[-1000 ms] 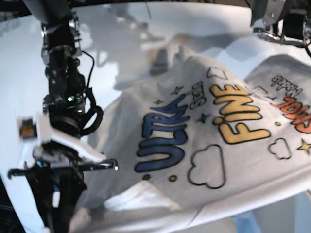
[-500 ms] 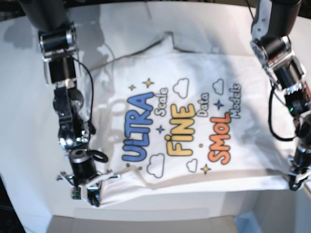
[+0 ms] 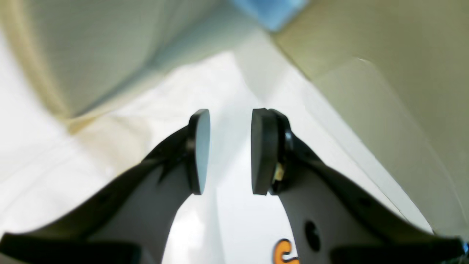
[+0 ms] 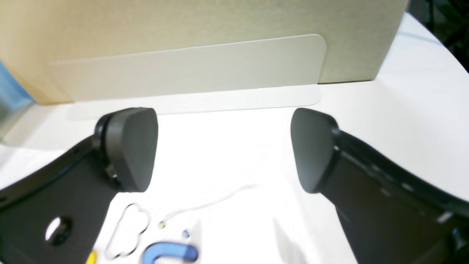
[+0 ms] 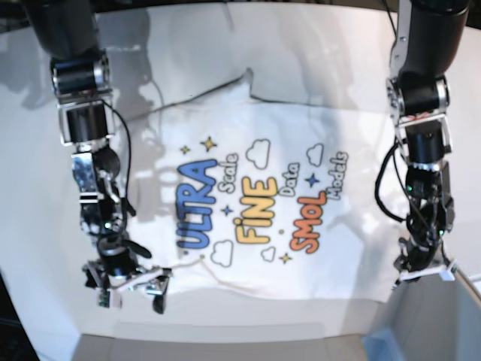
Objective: Layout the t-shirt on the table in an organized manner, then fold the t-shirt properly
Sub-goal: 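Release the shirt and smooth the sleeve area with the right gripper, then move the right gripper to the shirt's sleeve edge and grasp it, then fold the grasped sleeve edge with the right gripper toward the shirt's center, then release the folded fabric and raise the right gripper slightly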
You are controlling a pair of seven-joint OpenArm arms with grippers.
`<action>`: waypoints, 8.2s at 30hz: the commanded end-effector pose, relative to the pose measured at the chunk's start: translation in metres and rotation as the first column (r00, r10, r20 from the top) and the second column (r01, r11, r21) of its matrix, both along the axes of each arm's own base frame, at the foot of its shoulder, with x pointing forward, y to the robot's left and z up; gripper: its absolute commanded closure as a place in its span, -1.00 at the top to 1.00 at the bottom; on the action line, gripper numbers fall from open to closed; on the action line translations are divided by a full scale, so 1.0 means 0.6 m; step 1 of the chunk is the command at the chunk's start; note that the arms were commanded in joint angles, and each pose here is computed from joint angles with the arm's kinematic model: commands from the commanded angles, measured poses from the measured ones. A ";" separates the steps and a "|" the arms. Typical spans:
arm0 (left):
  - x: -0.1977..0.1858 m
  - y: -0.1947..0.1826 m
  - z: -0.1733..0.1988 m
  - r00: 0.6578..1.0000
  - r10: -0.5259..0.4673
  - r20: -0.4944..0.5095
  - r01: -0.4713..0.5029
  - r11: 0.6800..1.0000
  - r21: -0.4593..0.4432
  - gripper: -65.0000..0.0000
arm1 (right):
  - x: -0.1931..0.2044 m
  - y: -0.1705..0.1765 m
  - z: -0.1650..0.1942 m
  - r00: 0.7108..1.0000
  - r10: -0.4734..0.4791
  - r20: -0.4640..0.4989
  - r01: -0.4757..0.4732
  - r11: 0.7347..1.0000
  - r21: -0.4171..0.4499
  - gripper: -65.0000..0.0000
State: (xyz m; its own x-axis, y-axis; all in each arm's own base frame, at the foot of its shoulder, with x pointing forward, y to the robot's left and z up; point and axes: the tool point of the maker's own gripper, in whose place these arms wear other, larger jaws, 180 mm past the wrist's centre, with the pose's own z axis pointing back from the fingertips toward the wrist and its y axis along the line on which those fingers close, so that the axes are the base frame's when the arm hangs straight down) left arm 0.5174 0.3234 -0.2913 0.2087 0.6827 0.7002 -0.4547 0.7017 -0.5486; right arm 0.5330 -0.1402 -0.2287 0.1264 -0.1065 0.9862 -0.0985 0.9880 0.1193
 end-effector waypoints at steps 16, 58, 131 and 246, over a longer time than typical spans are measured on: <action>-0.154 -0.056 0.054 0.967 -0.257 0.003 0.250 0.943 0.220 -0.39 | -0.166 0.085 -0.056 0.951 0.188 -0.246 -0.200 0.979 -0.027 0.71; -0.241 -0.063 -0.020 0.970 -0.233 -0.069 0.241 0.957 0.162 -0.39 | -0.328 0.246 -0.133 0.773 0.505 -0.383 -0.622 0.721 -0.305 0.64; -0.356 -0.147 -0.032 0.903 -0.388 -0.187 0.416 0.897 0.151 -0.39 | -0.431 0.052 -0.251 0.774 0.233 -0.589 0.198 0.794 0.575 -1.00; -0.355 -0.150 -0.035 0.901 -0.391 -0.187 0.419 0.896 0.145 -0.38 | -0.324 0.142 -0.270 0.767 0.254 -0.589 -0.048 0.939 0.342 -0.55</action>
State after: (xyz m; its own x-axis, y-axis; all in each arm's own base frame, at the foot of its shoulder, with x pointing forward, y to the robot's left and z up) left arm 0.2976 0.2297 -0.3247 0.5815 0.4002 0.7083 -0.1954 0.9139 -0.3559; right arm 0.3335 -0.0547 -0.3975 0.7460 -0.2982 0.5954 -0.0351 0.8753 0.4823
